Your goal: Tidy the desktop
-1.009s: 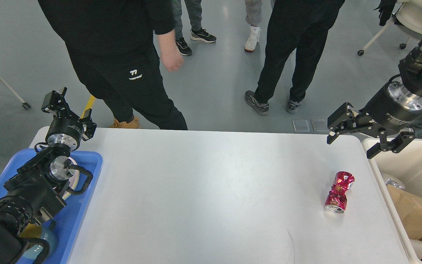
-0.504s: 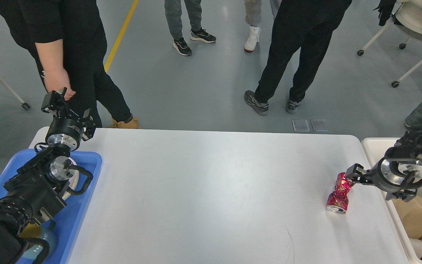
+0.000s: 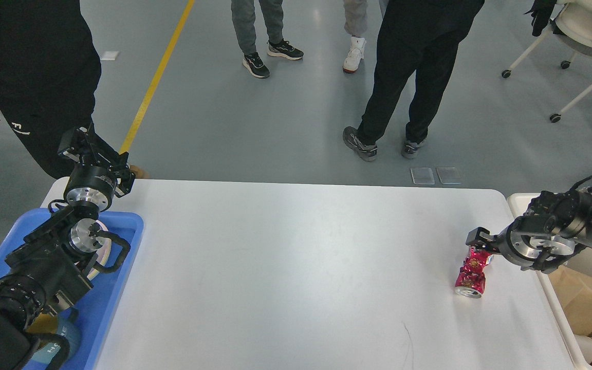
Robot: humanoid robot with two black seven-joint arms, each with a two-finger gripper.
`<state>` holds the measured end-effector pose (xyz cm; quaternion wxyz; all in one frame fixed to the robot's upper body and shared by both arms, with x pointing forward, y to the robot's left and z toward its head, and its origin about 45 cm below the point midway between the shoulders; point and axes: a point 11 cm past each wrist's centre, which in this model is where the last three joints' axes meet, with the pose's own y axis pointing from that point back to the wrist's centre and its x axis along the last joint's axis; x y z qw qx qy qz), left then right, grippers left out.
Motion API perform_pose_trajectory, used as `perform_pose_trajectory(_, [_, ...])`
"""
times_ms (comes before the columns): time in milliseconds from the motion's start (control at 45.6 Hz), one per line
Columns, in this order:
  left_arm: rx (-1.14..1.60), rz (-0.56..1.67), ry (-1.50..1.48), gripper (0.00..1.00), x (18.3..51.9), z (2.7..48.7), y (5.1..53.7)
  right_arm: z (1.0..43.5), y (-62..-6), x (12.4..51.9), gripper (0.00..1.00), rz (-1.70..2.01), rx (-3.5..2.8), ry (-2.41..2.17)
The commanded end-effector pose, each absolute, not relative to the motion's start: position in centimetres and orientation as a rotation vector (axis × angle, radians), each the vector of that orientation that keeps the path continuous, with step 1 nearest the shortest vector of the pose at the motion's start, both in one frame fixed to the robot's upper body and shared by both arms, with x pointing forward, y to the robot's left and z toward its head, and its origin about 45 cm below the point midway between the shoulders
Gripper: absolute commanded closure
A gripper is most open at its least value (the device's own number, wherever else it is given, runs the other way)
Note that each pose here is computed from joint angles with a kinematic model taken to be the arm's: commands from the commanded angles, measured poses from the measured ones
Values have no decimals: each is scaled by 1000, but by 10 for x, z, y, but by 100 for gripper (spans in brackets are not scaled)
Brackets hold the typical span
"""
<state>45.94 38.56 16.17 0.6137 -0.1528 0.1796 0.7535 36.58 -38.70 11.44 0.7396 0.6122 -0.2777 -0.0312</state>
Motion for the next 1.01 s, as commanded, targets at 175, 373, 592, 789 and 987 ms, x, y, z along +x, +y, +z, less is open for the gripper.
perform_pose_trajectory(175, [-352,1737,414,4,459,162,386,85,-387,369,0,-13,1311,-621])
perform_pose_trajectory(373, [-352,1737,414,4,459,162,386,77,-384,364,0,-9,1312,-628])
perform_pose_trajectory(592, [-352,1737,414,4,459,162,386,71,-375,362,1,-16,1332,-624])
perform_pose_trajectory(789, [-353,1736,415,4,459,161,385,67,-368,360,11,-19,1344,-617])
perform_pose_trajectory(987, [-353,1736,415,4,459,161,385,62,-365,356,61,-29,1348,-604])
